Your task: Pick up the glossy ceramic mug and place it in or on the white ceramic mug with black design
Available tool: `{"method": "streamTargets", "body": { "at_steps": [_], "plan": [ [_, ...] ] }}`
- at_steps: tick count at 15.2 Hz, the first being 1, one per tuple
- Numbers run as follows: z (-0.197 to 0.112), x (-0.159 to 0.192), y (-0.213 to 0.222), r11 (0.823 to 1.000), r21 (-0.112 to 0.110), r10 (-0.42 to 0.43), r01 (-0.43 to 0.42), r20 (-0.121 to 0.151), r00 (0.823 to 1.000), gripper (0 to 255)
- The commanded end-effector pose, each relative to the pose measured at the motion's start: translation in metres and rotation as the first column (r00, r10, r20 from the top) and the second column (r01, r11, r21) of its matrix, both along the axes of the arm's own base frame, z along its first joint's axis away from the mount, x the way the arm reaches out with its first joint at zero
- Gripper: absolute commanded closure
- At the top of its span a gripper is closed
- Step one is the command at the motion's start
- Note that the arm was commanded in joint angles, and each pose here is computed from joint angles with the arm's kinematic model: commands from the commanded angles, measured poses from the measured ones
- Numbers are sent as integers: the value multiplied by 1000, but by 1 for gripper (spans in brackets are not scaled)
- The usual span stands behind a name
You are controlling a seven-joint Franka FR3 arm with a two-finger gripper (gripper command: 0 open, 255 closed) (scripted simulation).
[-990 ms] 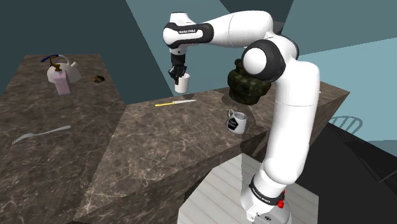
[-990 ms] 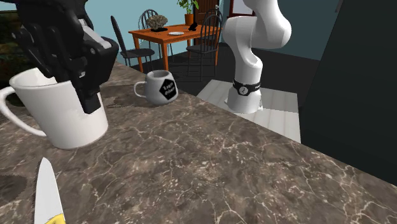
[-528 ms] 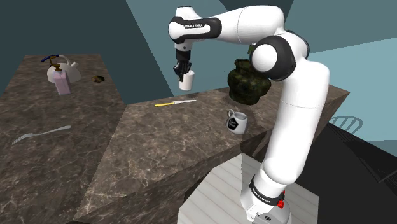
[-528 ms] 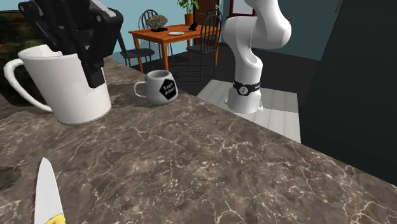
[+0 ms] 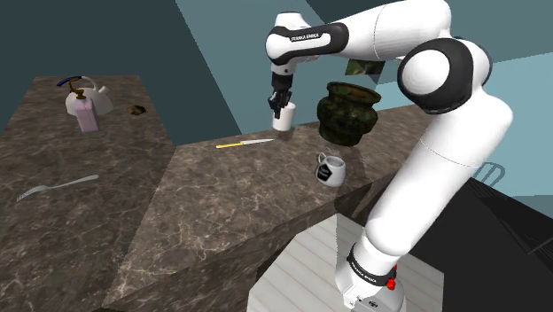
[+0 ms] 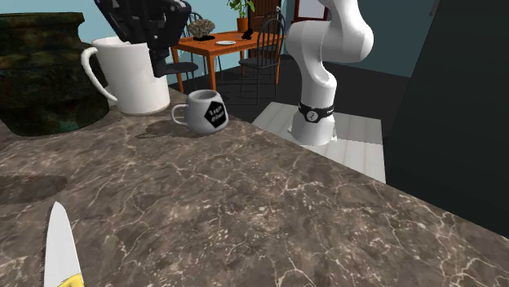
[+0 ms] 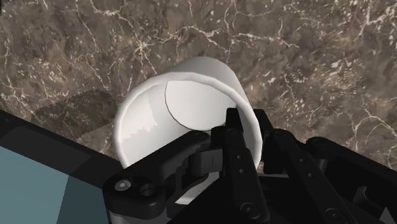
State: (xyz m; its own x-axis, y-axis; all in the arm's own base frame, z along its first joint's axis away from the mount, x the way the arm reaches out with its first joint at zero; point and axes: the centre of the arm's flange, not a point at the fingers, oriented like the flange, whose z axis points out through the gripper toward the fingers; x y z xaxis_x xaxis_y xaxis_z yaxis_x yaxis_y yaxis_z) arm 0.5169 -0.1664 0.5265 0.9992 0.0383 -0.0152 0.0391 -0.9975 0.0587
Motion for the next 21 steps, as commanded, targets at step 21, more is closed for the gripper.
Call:
{"method": "streamTargets", "body": {
  "at_steps": [21],
  "plan": [
    [-4,-219,-80,1000,0,0,0,1,1000,255]
  ]
}}
